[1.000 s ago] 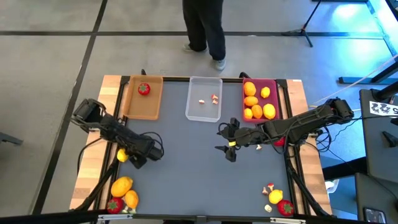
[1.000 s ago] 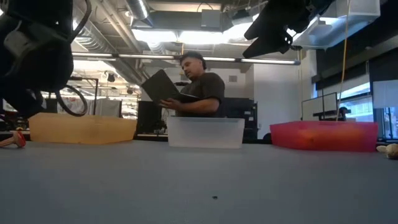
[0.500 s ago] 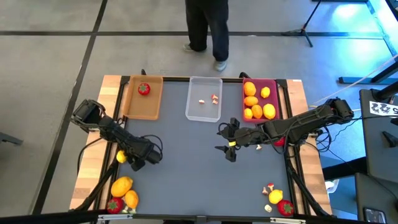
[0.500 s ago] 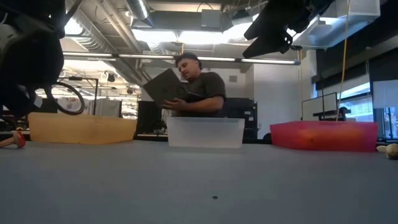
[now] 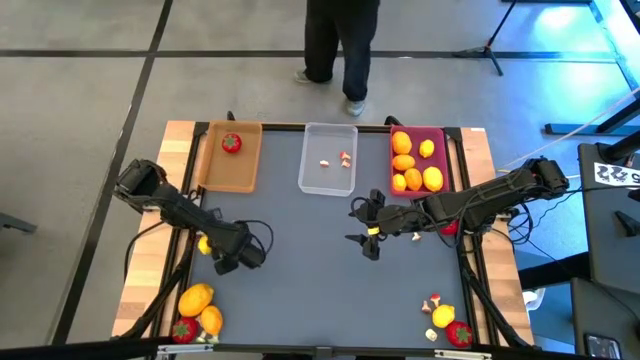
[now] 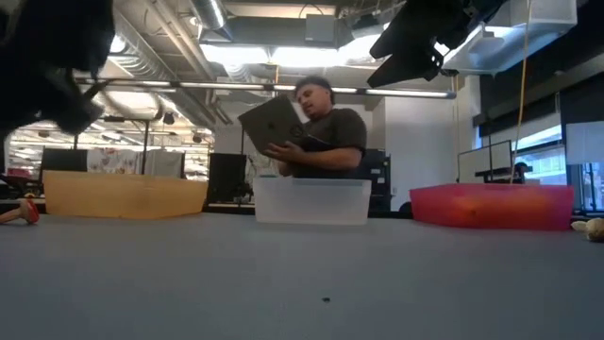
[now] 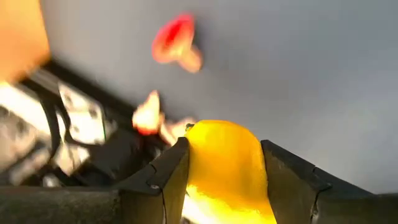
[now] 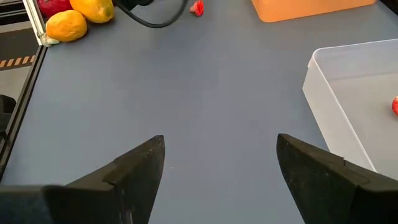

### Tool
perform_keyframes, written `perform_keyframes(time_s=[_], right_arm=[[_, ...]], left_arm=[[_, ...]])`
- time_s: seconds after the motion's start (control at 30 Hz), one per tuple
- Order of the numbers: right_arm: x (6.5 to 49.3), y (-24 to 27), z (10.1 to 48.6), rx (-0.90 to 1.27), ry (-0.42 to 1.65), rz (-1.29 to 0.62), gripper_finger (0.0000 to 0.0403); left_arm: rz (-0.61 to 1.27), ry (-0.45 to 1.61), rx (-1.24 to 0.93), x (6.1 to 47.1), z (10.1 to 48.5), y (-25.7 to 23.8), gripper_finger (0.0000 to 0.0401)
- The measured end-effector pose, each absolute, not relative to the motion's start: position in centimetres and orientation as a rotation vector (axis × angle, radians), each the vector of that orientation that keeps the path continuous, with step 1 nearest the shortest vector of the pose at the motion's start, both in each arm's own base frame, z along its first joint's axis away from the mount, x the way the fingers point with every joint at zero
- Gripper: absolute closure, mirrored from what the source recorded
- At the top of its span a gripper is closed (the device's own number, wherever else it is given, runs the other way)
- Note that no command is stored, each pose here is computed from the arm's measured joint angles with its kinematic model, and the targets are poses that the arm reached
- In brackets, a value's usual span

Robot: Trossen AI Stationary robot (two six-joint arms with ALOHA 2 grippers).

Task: Sort produce into baskets
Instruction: Put the lemon into the pink bin

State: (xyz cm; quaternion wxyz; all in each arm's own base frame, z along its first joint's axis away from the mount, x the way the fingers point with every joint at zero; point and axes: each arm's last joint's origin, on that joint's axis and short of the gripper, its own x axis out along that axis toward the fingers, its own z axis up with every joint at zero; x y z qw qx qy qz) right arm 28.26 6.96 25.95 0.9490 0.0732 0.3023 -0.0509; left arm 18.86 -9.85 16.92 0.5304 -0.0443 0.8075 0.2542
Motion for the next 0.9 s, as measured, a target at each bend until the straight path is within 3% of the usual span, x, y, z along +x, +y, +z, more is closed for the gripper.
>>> perform_keyframes(time_s=[0.67,0.9], right_arm=[[28.3,7.0,26.0,0.138,0.603,-0.104,0.0097],[29.4,7.4,27.2,0.103,0.445,-0.014,0.0097]], left_arm=[[0.275,0.852,-0.009,22.4,27.6,-10.0,0.0226],[0.144,0.590,0.088,25.0,29.3,-11.0,0.0226]])
